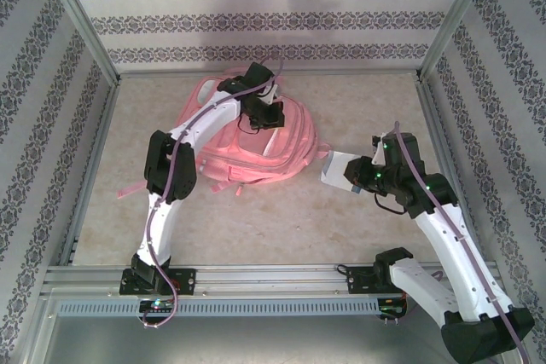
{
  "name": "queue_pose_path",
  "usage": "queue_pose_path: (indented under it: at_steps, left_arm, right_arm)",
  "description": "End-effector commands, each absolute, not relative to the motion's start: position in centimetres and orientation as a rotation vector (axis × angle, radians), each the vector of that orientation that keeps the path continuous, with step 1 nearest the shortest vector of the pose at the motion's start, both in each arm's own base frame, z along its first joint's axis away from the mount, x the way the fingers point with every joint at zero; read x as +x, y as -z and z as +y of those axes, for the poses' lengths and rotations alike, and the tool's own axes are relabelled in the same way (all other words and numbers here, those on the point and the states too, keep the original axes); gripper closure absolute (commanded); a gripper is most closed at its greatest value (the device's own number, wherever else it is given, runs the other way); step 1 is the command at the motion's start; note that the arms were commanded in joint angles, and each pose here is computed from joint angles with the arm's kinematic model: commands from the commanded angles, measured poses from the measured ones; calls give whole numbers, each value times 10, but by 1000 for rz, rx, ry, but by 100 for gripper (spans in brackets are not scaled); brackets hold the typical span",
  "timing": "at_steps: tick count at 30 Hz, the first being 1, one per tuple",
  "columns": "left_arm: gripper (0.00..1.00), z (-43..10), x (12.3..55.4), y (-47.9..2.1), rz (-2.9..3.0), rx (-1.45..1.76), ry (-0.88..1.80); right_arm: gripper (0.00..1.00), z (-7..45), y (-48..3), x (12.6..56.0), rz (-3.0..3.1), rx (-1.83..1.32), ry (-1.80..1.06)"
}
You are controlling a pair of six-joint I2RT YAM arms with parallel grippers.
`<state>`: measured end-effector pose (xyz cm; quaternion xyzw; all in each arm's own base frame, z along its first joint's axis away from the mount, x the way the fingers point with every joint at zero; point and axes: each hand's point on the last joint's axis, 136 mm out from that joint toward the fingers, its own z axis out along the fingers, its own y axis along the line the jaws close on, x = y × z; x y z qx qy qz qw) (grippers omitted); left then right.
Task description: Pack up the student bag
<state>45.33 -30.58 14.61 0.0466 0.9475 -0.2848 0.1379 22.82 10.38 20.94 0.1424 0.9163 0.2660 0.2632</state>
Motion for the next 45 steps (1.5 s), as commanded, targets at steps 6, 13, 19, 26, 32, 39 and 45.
queue_pose_path:
  at_steps: [6, 13, 19, 26, 32, 39, 45]
  left_arm:
    - [100, -265, 423, -269, 2523, 123, 837]
    - [100, -236, 401, -304, 2451, 114, 882]
    - [100, -237, 388, -298, 2465, 110, 1004]
    - [56, -232, 374, -293, 2555, 51, 922]
    - [40, -250, 352, -308, 2586, 188, 789]
    - [47, -259, 348, -289, 2644, 262, 708]
    - [51, -263, 355, -271, 2679, 325, 572]
  right_arm:
    - [100, 115, -220, 271, 2378, 435, -793]
    - [100, 164, -235, 314, 2336, 322, -1034]
    - [100, 223, -243, 349, 2357, 186, -1258]
    - [100, 268, -274, 373, 2283, 214, -1481]
    - [100, 288, -284, 370, 2243, 265, -1590]
    - [100, 293, -287, 369, 2222, 267, -1626]
    - [100, 297, -290, 367, 2206, 261, -1653]
